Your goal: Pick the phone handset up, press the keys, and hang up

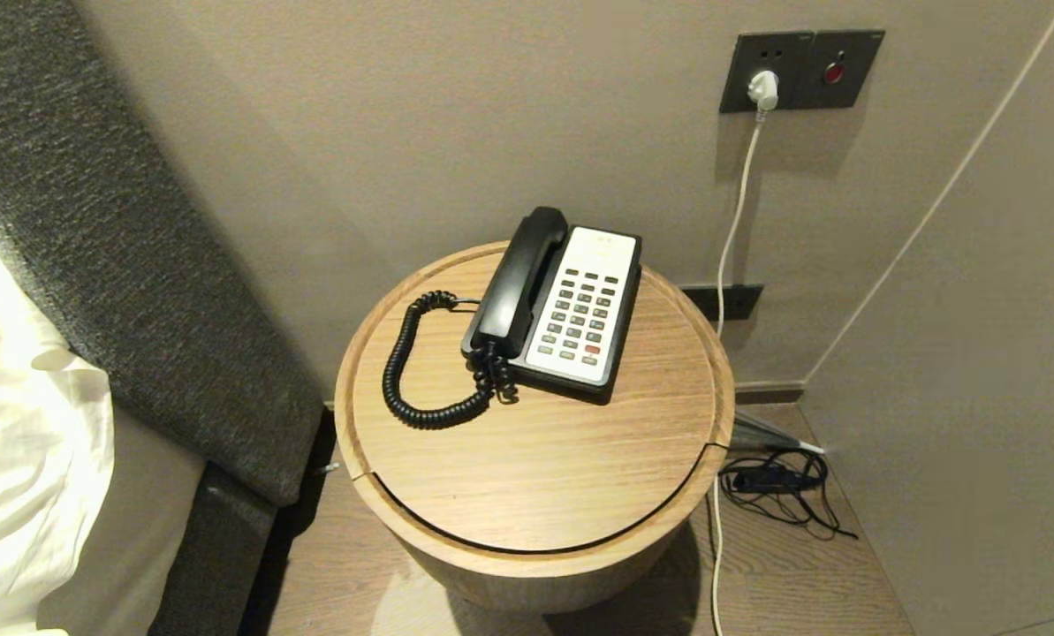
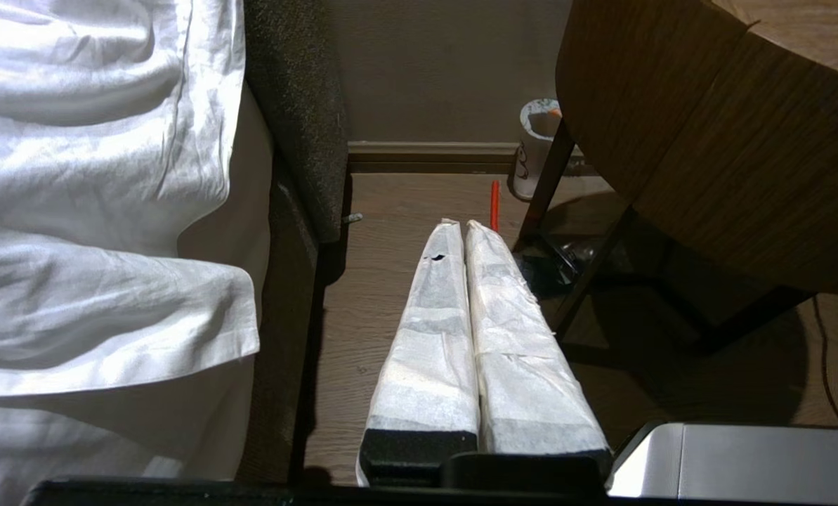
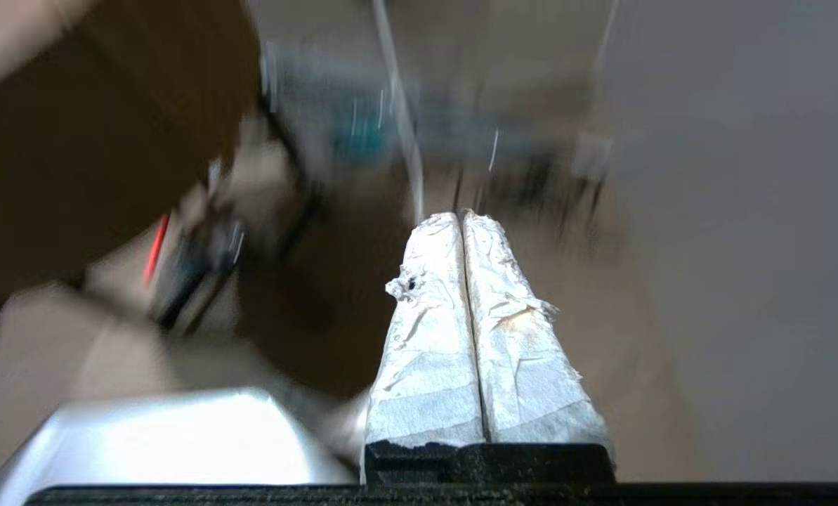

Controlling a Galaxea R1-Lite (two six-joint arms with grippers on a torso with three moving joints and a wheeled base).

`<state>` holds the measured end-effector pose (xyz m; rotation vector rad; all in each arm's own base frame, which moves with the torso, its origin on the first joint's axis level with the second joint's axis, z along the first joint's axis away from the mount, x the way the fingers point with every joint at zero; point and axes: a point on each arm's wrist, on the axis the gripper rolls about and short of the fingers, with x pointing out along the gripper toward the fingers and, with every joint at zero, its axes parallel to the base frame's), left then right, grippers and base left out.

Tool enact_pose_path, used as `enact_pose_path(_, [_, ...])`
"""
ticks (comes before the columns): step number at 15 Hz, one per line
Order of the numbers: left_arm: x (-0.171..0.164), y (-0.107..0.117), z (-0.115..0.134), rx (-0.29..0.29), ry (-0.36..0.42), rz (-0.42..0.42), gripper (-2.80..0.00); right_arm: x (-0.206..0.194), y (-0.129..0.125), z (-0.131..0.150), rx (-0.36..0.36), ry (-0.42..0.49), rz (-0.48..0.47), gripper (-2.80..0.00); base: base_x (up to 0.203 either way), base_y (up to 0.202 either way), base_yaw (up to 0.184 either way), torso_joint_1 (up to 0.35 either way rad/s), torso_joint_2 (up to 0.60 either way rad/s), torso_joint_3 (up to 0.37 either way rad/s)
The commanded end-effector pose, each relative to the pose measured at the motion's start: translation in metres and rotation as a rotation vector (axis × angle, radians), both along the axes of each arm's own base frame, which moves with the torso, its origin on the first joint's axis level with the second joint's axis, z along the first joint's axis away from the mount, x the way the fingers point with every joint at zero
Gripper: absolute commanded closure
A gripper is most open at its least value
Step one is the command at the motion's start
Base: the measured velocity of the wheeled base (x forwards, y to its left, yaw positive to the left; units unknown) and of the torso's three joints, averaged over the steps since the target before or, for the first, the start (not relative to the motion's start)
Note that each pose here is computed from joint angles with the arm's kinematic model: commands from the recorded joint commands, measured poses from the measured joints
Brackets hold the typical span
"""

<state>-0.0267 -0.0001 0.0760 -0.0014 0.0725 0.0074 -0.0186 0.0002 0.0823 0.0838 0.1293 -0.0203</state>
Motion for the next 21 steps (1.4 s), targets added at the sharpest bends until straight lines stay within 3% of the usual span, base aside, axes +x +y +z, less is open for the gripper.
enact_pose_path(1, [0.0002, 0.0000, -0.0003, 0.006, 0.003, 0.000, 0.00, 0.0037, -0.0001, -0.0014, -0.096, -0.058, 0.007, 0.00, 0.000, 0.000, 0.000, 0.000, 0.00, 0.000])
enact_pose_path(2, [0.0002, 0.0000, -0.0002, 0.007, 0.002, -0.002, 0.00, 0.0036, 0.0000, -0.0031, -0.132, -0.046, 0.016, 0.00, 0.000, 0.000, 0.000, 0.000, 0.00, 0.000])
enact_pose_path(4, [0.0008, -0.0001, -0.0004, 0.039, -0.010, -0.008, 0.00, 0.0034, 0.0000, -0.0048, -0.136, -0.025, 0.018, 0.00, 0.000, 0.000, 0.000, 0.000, 0.00, 0.000])
enact_pose_path(6, [0.0010, 0.0000, -0.0001, -0.026, -0.016, 0.001, 0.00, 0.0035, 0.0000, -0.0045, -0.135, -0.028, 0.019, 0.00, 0.000, 0.000, 0.000, 0.000, 0.00, 0.000])
enact_pose_path(7, [0.0010, 0.0001, 0.0000, -0.010, -0.016, 0.001, 0.00, 0.0034, 0.0000, -0.0045, -0.121, -0.030, 0.014, 0.00, 0.000, 0.000, 0.000, 0.000, 0.00, 0.000])
enact_pose_path(8, [0.0015, 0.0000, -0.0006, 0.006, -0.016, -0.003, 0.00, 0.0033, 0.0000, -0.0045, -0.093, -0.030, 0.010, 0.00, 0.000, 0.000, 0.000, 0.000, 0.00, 0.000])
enact_pose_path(10, [0.0027, -0.0004, -0.0006, 0.150, -0.038, -0.029, 0.00, 0.0033, 0.0000, -0.0051, -0.108, -0.029, 0.016, 0.00, 0.000, 0.000, 0.000, 0.000, 0.00, 0.000])
enact_pose_path(15, [0.0030, 0.0000, -0.0001, 0.005, -0.053, -0.003, 0.00, 0.0031, -0.0001, -0.0047, -0.086, -0.028, 0.011, 0.00, 0.000, 0.000, 0.000, 0.000, 0.00, 0.000])
enact_pose_path(17, [0.0027, -0.0001, -0.0001, 0.038, -0.045, -0.012, 0.00, 0.0032, 0.0000, -0.0045, -0.086, -0.032, 0.009, 0.00, 0.000, 0.000, 0.000, 0.000, 0.00, 0.000])
enact_pose_path(21, [0.0032, -0.0001, -0.0006, 0.035, -0.054, -0.007, 0.00, 0.0031, 0.0000, -0.0042, -0.089, -0.037, 0.009, 0.00, 0.000, 0.000, 0.000, 0.000, 0.00, 0.000])
